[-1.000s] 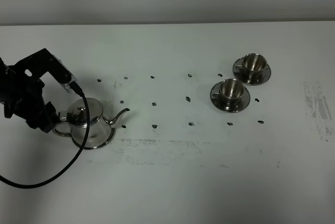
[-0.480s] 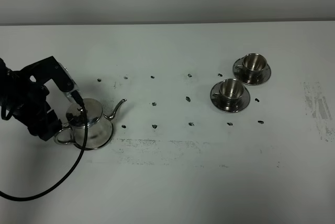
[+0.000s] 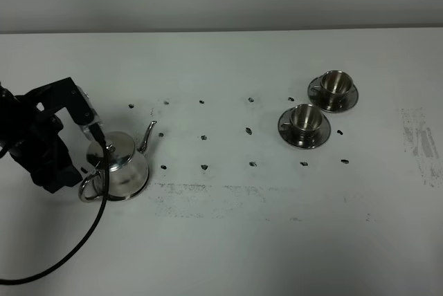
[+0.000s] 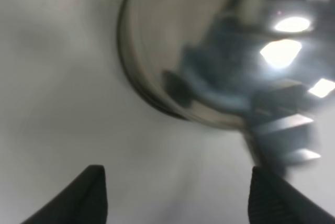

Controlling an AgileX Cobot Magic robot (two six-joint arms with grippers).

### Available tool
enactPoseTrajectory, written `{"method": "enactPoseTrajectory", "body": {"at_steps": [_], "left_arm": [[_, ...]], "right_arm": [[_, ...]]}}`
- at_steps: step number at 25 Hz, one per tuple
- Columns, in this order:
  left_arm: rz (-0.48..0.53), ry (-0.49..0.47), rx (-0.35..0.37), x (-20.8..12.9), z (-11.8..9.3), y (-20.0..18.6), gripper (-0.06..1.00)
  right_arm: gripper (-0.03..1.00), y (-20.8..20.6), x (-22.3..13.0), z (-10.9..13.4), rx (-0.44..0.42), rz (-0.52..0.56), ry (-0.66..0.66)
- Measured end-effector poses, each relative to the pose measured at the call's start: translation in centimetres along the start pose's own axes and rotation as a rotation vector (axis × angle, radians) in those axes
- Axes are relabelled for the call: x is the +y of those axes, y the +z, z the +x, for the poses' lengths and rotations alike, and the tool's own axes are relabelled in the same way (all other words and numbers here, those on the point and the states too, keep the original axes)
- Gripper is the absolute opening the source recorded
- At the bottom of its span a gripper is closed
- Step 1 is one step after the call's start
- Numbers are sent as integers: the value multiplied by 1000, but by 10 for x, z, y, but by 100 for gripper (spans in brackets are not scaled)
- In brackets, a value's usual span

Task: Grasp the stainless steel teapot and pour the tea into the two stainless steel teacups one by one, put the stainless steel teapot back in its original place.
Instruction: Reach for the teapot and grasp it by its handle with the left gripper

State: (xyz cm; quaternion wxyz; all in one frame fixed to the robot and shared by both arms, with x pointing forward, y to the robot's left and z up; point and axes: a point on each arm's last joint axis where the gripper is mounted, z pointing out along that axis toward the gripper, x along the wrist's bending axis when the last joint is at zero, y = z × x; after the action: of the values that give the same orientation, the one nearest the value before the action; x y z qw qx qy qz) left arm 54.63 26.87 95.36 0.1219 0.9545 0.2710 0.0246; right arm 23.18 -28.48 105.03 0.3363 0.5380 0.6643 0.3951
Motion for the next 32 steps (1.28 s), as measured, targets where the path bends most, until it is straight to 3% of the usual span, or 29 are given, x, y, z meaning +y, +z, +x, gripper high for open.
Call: {"method": "enactPoseTrajectory", "body": {"at_steps": [3,10,23,32], "left_arm": [[-16,-19,22,0,-10,-27,56],[-39,-169,60,4,-32,-63,56],[25,-336,100,20,-44,-51,56],[66,-306,80,27,-36,-20,56]], "right_arm": [[24,0,0,0,0,0,0],[24,0,0,0,0,0,0],[24,0,0,0,0,0,0],[24,0,0,0,0,0,0]]}}
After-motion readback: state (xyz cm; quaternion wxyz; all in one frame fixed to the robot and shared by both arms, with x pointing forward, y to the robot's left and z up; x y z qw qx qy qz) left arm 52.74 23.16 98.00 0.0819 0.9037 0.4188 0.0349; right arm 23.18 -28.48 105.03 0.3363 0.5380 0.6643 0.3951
